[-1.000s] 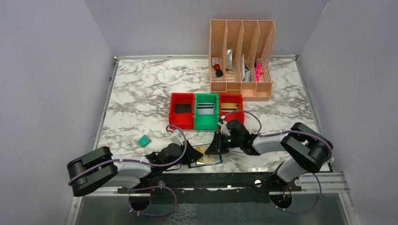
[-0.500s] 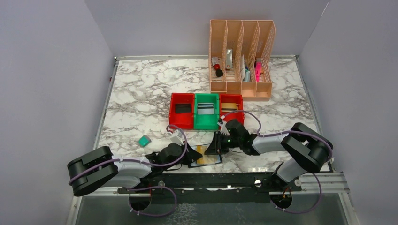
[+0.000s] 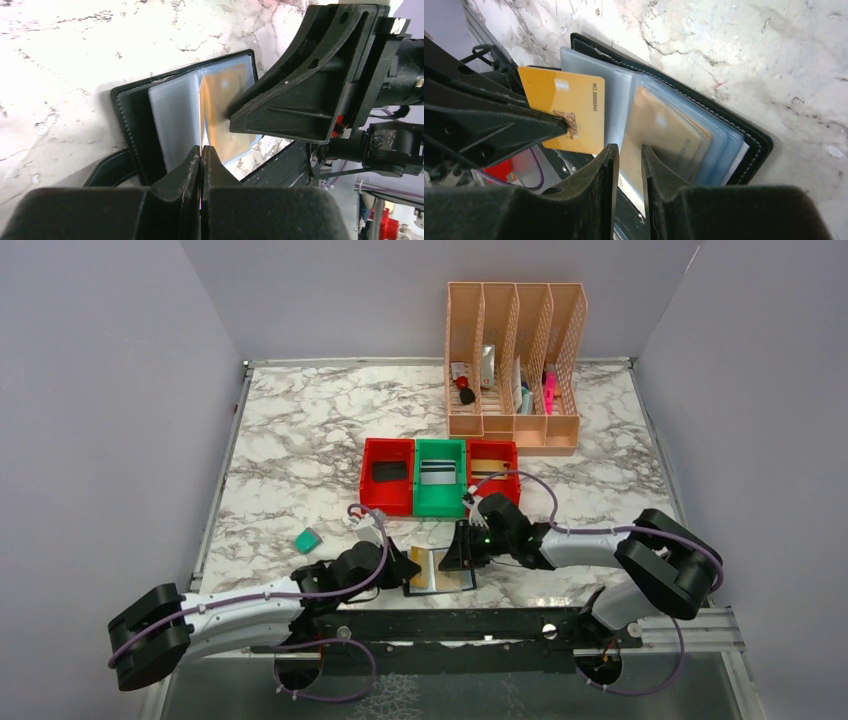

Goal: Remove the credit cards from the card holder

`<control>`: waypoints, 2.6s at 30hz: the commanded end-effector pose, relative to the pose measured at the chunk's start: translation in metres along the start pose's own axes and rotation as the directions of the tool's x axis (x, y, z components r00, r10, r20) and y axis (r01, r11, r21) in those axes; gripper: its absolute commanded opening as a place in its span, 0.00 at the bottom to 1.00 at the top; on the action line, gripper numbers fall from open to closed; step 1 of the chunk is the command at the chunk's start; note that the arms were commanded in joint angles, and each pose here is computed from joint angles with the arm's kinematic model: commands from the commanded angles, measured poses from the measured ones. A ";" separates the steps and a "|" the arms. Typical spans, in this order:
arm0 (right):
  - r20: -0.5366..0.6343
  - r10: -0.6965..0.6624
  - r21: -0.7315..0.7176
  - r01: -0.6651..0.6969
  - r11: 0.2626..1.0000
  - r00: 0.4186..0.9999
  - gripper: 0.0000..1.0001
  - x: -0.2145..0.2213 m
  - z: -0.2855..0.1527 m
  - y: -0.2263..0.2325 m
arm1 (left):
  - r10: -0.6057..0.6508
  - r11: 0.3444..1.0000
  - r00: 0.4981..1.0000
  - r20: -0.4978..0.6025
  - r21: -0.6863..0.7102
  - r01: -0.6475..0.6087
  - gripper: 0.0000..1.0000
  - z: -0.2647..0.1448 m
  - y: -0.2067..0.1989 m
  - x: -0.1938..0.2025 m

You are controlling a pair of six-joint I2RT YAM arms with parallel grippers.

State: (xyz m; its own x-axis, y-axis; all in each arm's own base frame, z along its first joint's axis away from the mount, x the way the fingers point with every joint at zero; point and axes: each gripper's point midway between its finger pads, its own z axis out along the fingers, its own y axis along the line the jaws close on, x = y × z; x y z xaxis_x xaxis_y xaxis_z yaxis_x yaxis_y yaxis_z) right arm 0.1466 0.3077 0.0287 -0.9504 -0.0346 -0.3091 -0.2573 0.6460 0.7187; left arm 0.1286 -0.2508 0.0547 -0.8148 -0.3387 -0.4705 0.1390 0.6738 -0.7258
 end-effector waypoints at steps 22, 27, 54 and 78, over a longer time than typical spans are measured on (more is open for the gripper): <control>0.279 -0.223 -0.135 0.268 0.954 0.934 0.70 -0.041 -0.065 0.054 | 0.146 0.946 0.986 0.081 0.278 -0.163 0.00 -0.018 -0.074 -0.024; 0.266 -0.189 -0.262 0.260 0.930 0.945 0.69 -0.035 -0.066 0.068 | 0.169 0.929 0.984 0.061 0.323 -0.180 0.00 -0.017 -0.090 -0.024; 0.292 -0.108 -0.555 0.260 0.790 0.950 0.40 -0.033 -0.097 0.095 | 0.080 0.802 0.997 0.014 0.593 -0.072 0.00 -0.038 -0.112 -0.040; 0.270 -0.121 -0.623 0.269 0.735 0.955 0.01 -0.022 -0.110 0.107 | 0.033 0.773 0.999 0.033 0.633 -0.047 0.00 -0.046 -0.118 -0.045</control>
State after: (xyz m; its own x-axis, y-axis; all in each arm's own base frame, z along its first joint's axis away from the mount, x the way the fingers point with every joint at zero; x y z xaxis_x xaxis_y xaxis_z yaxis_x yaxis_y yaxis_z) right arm 0.1267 0.2970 0.1695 -0.8525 0.0869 -0.5154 -0.5149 0.0293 0.8567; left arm 0.1259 -0.2877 0.1786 -0.8028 -0.3261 -0.4991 0.4779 0.1485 -0.8658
